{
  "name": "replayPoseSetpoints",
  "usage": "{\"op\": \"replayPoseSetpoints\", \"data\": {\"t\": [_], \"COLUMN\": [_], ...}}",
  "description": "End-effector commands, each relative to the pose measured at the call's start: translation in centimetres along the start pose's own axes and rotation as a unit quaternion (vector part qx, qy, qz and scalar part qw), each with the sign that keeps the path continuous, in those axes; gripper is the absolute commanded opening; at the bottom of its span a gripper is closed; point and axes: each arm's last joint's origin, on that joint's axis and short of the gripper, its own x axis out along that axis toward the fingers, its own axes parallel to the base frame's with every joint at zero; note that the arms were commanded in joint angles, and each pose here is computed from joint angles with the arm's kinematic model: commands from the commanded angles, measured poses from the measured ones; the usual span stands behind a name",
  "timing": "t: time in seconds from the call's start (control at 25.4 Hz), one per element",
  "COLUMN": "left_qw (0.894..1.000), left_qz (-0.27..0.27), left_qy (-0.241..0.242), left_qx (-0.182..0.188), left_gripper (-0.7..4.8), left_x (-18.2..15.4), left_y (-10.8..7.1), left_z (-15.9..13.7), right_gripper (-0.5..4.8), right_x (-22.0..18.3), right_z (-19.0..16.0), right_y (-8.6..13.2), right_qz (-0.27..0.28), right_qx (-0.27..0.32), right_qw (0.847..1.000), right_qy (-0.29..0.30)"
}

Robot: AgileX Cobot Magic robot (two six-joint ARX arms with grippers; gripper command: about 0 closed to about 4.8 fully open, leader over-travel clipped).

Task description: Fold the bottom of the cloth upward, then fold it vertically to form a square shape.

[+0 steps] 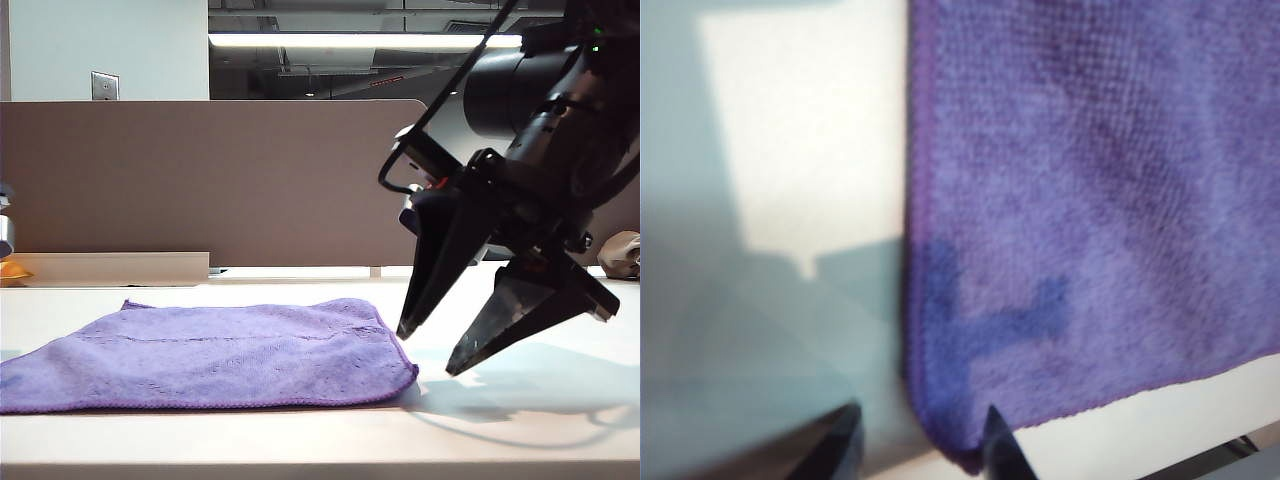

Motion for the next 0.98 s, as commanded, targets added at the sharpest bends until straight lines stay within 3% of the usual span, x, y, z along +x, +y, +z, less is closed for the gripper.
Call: {"op": "replayPoseSetpoints", "data": {"t": [0.04, 0.51, 0.79, 0.83, 0.9, 0.98], "left_qw": [1.000, 1.000, 0.999, 0.999, 0.999, 0.999], "left_qz": [-0.017, -0.003, -0.003, -0.003, -0.004, -0.003], "left_qy": [-0.013, 0.009, 0.040, 0.041, 0.041, 0.040], "left_qx": [0.006, -0.005, 0.000, 0.005, 0.017, 0.023], "left_gripper": [1.53, 1.52, 1.52, 1.52, 1.24, 0.97], "left_x": [0.0, 0.2, 1.4, 1.5, 1.7, 1.8], "left_y": [-0.1, 0.1, -0.2, -0.4, -0.9, -1.1], "left_z": [0.3, 0.0, 0.0, 0.0, 0.0, 0.1], "right_gripper": [2.03, 1.98, 1.97, 1.89, 1.13, 1.12], "right_x": [0.3, 0.5, 1.4, 1.5, 1.6, 1.6], "right_z": [0.4, 1.0, 1.1, 1.2, 1.2, 1.2], "right_y": [0.0, 0.1, -0.5, -0.5, -0.6, -0.5], "right_qz": [0.005, 0.016, 0.023, 0.022, 0.022, 0.031], "right_qx": [0.001, 0.004, 0.015, 0.016, 0.016, 0.015], "right_qw": [1.000, 1.000, 1.000, 1.000, 1.000, 0.999], "right_qy": [-0.003, -0.026, -0.006, -0.005, -0.003, -0.002]}}
